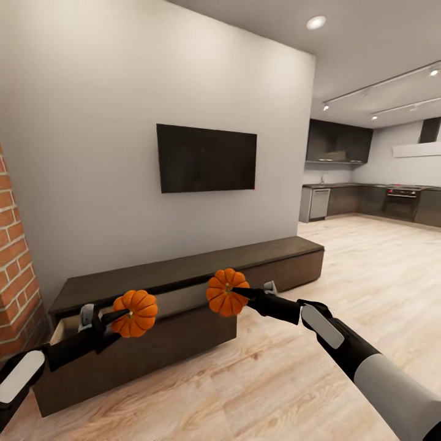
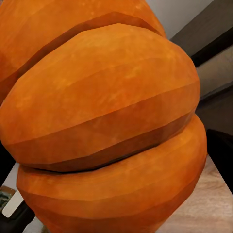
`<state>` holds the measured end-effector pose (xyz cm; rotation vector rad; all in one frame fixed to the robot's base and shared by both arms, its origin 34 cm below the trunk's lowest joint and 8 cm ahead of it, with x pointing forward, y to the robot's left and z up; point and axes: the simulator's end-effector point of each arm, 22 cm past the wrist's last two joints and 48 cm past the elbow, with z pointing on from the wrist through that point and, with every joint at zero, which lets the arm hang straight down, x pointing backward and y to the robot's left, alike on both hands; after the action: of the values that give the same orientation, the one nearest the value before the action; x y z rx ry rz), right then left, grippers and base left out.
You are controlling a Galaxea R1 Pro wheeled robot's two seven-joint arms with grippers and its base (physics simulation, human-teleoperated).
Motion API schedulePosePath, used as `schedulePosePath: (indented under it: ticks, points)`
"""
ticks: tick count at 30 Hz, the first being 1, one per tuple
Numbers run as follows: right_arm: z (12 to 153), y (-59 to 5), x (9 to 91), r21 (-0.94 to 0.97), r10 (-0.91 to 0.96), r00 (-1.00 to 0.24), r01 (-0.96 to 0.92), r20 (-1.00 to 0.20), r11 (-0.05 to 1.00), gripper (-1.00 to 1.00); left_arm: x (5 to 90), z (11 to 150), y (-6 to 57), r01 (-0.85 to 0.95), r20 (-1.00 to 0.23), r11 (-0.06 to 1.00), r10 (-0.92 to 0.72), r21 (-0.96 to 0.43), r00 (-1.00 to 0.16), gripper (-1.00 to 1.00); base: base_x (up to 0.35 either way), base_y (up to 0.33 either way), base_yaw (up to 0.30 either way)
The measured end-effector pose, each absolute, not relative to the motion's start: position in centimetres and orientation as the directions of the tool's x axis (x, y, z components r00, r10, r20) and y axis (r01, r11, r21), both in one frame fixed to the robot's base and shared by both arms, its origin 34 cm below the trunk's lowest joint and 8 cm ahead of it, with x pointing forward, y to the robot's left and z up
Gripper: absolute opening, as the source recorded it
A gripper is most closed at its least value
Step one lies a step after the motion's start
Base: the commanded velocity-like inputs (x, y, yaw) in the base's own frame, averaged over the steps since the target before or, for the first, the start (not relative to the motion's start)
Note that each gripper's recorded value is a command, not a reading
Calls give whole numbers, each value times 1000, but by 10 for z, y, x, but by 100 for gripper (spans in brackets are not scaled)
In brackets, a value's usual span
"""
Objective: Place each of the two pumpkins and all three candles from the living room inside a cabinet in the living room (use any cabinet), then make sure every cabinet is closed, and position the cauldron so it is next to a table in the living room.
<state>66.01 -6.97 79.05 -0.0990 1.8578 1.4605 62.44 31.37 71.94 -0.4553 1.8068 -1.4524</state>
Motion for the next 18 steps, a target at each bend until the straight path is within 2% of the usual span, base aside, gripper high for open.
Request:
schedulePosePath:
  ticks: [12, 18]
  points:
    - [780, -70, 663, 795, 359, -715, -483, -600, 366, -100, 627, 716, 315, 171, -329, 290, -686, -942, -649, -100, 0, -1, 216]
    - [772, -70, 664, 785, 342, -715, -484, -610, 388, -100, 627, 713, 315, 165, -324, 289, -686, -943, -651, -100, 0, -184, 216]
